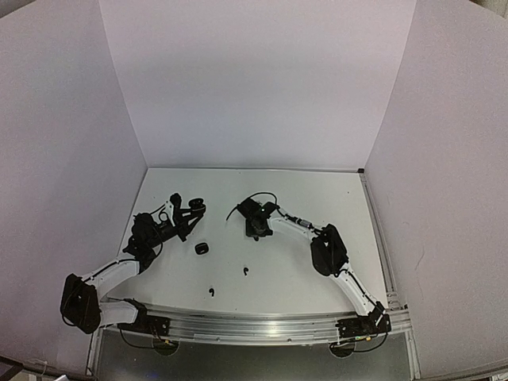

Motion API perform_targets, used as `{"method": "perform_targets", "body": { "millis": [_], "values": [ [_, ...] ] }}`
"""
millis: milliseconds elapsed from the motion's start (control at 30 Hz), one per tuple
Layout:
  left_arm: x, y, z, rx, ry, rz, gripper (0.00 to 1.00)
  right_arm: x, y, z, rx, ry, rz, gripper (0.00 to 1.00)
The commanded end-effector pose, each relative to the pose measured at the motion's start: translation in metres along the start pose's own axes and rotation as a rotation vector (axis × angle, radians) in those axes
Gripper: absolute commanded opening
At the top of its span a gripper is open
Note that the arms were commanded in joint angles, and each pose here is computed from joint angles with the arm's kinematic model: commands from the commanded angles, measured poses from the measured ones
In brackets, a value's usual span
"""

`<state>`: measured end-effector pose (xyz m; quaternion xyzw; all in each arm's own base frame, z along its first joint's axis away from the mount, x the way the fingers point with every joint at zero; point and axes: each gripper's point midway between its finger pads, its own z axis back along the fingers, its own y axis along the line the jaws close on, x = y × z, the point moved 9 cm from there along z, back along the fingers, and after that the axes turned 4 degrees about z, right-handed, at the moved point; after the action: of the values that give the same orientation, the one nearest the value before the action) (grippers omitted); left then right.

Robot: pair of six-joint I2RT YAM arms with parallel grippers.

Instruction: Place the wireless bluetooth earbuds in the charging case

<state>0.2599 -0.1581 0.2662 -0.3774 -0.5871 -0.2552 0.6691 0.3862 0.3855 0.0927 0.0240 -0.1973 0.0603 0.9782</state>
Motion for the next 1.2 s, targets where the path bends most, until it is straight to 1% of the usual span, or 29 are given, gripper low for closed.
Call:
{"method": "perform_targets", "body": {
  "millis": [0, 167, 367, 467, 700, 900, 967, 1000, 1100, 1167],
  "values": [
    [0.021, -0.007, 0.001, -0.029, -0.052, -0.05, 0.0, -0.008, -0.009, 0.006, -0.021, 0.06, 0.003, 0.15],
    [0.021, -0.007, 0.001, -0.032, -0.049, -0.048, 0.0, -0.008, -0.01, 0.01, -0.014, 0.063, 0.011, 0.18],
    [0.021, -0.007, 0.001, -0.034, -0.049, -0.051, 0.0, -0.003, -0.003, 0.029, 0.073, 0.072, 0.031, 0.2],
    [0.02, -0.007, 0.001, -0.035, -0.048, -0.052, 0.0, 0.001, -0.001, 0.041, 0.114, 0.068, 0.053, 0.24],
    [0.02, -0.007, 0.002, -0.034, -0.048, -0.054, 0.0, -0.001, -0.001, 0.053, 0.17, 0.073, 0.178, 0.29],
    [0.019, -0.007, 0.002, -0.031, -0.043, -0.056, 0.0, -0.006, 0.005, 0.053, 0.248, 0.104, 0.268, 0.32],
    [0.02, -0.007, 0.002, -0.03, -0.042, -0.056, 0.0, -0.007, 0.006, 0.054, 0.276, 0.109, 0.309, 0.31],
    [0.019, -0.007, 0.002, -0.03, -0.041, -0.055, 0.0, -0.007, 0.004, 0.054, 0.264, 0.109, 0.301, 0.3],
    [0.02, -0.008, 0.003, -0.03, -0.041, -0.056, 0.0, -0.005, -0.008, 0.056, 0.215, 0.111, 0.185, 0.27],
    [0.019, -0.007, 0.003, -0.028, -0.037, -0.055, 0.0, -0.005, -0.008, 0.061, 0.221, 0.101, 0.175, 0.28]
  ]
}}
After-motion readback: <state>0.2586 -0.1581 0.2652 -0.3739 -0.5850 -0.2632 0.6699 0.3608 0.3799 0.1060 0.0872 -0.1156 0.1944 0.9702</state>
